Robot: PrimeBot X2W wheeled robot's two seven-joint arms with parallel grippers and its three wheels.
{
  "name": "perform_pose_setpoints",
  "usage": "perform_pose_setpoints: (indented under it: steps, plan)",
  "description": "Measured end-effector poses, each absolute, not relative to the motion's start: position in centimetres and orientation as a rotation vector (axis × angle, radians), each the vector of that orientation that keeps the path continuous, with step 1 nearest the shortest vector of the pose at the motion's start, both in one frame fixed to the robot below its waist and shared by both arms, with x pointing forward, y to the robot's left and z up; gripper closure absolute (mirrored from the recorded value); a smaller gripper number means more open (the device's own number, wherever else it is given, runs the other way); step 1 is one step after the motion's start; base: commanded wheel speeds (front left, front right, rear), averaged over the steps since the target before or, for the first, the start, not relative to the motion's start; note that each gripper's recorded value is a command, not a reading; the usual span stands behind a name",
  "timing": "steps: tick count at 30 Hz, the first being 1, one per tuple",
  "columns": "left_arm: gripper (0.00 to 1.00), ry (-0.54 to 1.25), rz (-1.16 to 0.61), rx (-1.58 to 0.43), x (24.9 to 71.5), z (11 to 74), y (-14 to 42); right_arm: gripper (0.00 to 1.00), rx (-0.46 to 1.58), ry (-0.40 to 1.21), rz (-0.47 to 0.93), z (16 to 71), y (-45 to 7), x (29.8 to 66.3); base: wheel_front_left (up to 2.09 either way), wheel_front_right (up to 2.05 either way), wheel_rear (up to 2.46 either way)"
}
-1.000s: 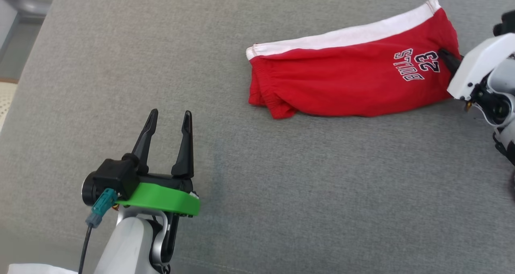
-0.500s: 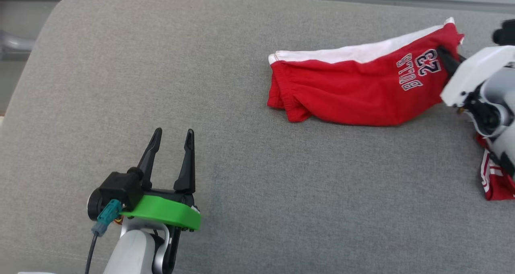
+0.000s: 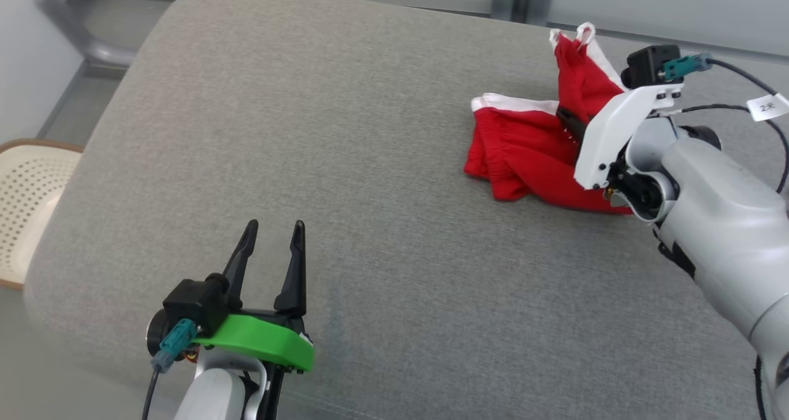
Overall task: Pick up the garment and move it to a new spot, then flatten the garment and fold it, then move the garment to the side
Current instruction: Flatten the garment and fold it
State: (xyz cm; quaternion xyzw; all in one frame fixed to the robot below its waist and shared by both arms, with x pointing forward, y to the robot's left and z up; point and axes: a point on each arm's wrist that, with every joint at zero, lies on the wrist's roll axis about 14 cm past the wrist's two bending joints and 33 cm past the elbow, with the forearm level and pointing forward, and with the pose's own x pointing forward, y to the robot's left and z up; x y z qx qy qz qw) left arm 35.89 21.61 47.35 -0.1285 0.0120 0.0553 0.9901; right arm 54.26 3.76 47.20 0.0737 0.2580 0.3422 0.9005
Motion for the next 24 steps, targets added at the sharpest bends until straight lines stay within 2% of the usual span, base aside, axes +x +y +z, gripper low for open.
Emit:
perform_pose_setpoints:
  steps: [8,9,10,11,12,18,24]
  plan:
    - [0.0,0.029,0.177,-0.267,34.3,47.2,23.2,1.0,0.102,0.627,0.778,45.0,8.2,52.2,0.0,0.0,0.0]
    - [0.0,0.029,0.182,-0.266,34.2,47.2,23.3,0.89,0.1,0.628,0.786,45.1,8.7,52.0,0.0,0.0,0.0]
    - [0.0,0.029,0.187,-0.265,34.1,47.2,23.4,0.58,0.099,0.626,0.794,45.2,9.0,51.9,0.0,0.0,0.0]
    - [0.0,0.028,0.191,-0.266,34.1,47.2,23.5,0.13,0.099,0.622,0.802,45.4,9.4,51.8,0.0,0.0,0.0]
    - [0.0,0.03,0.191,-0.267,34.1,47.2,23.5,0.0,0.095,0.619,0.805,45.5,9.5,51.7,0.0,0.0,0.0]
    - [0.0,0.033,0.168,-0.273,34.5,47.1,22.8,0.0,0.09,0.561,0.822,46.7,9.5,51.3,0.0,0.0,0.0]
    - [0.0,0.033,0.146,-0.281,35.0,47.0,22.1,0.0,0.161,0.355,0.808,51.2,7.7,52.7,0.0,0.0,0.0]
